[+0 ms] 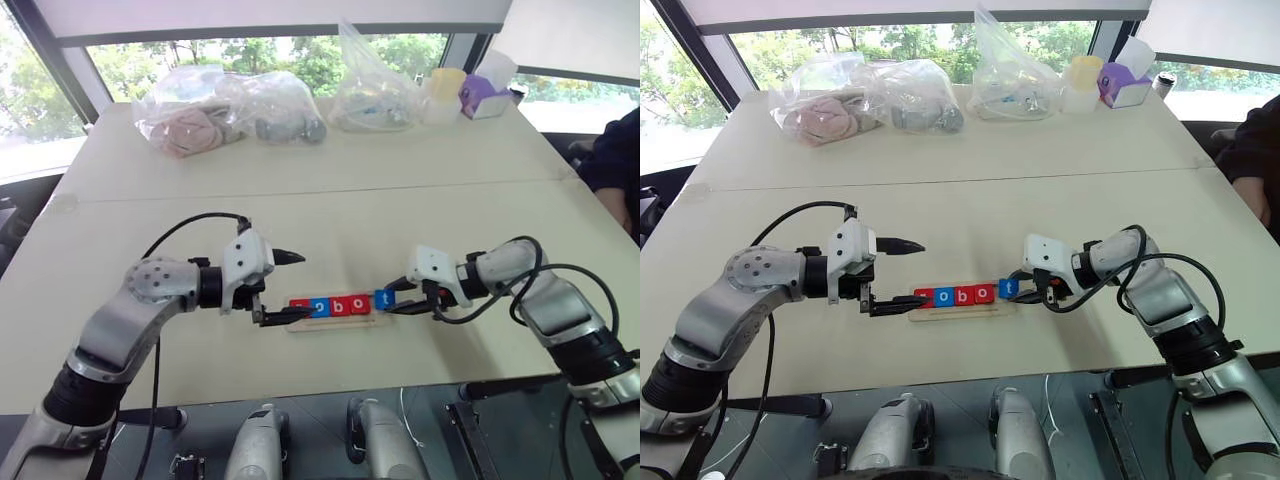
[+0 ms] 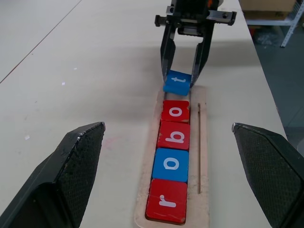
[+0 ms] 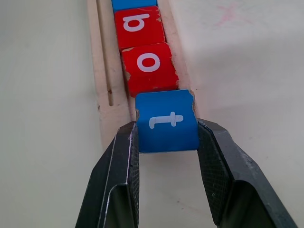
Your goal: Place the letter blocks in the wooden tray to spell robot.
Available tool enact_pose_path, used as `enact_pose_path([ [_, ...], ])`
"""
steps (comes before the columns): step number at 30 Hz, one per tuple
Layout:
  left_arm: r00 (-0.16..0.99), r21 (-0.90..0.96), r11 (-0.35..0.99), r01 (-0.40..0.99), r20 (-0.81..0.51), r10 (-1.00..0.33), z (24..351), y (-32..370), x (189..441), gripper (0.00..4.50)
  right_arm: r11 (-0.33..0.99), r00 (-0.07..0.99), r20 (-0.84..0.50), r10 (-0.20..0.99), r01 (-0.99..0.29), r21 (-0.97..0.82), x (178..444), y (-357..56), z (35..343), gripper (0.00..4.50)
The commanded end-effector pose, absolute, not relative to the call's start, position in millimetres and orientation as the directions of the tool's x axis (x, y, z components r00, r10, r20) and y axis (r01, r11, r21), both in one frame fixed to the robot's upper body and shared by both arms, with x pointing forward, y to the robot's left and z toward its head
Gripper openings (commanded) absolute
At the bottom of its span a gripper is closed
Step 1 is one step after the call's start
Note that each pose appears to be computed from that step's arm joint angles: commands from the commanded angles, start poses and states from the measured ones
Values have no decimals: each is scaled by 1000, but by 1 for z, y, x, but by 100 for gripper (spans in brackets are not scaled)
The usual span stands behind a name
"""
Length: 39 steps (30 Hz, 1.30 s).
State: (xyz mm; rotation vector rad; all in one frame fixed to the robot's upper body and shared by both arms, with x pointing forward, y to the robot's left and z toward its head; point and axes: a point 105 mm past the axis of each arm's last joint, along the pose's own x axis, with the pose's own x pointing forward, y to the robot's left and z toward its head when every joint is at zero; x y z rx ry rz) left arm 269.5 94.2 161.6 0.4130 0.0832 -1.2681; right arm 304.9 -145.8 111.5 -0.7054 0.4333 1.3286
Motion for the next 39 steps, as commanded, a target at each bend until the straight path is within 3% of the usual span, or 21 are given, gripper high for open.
enact_pose_path([
  [1, 319, 298, 238, 925, -261, -911, 172, 94, 266, 450, 54, 210, -664, 717, -967, -248, 309, -146, 117, 112],
  [39, 342, 296, 265, 918, -249, -906, 171, 92, 264, 450, -25, 135, -679, 721, -975, -220, 309, -129, 116, 112],
])
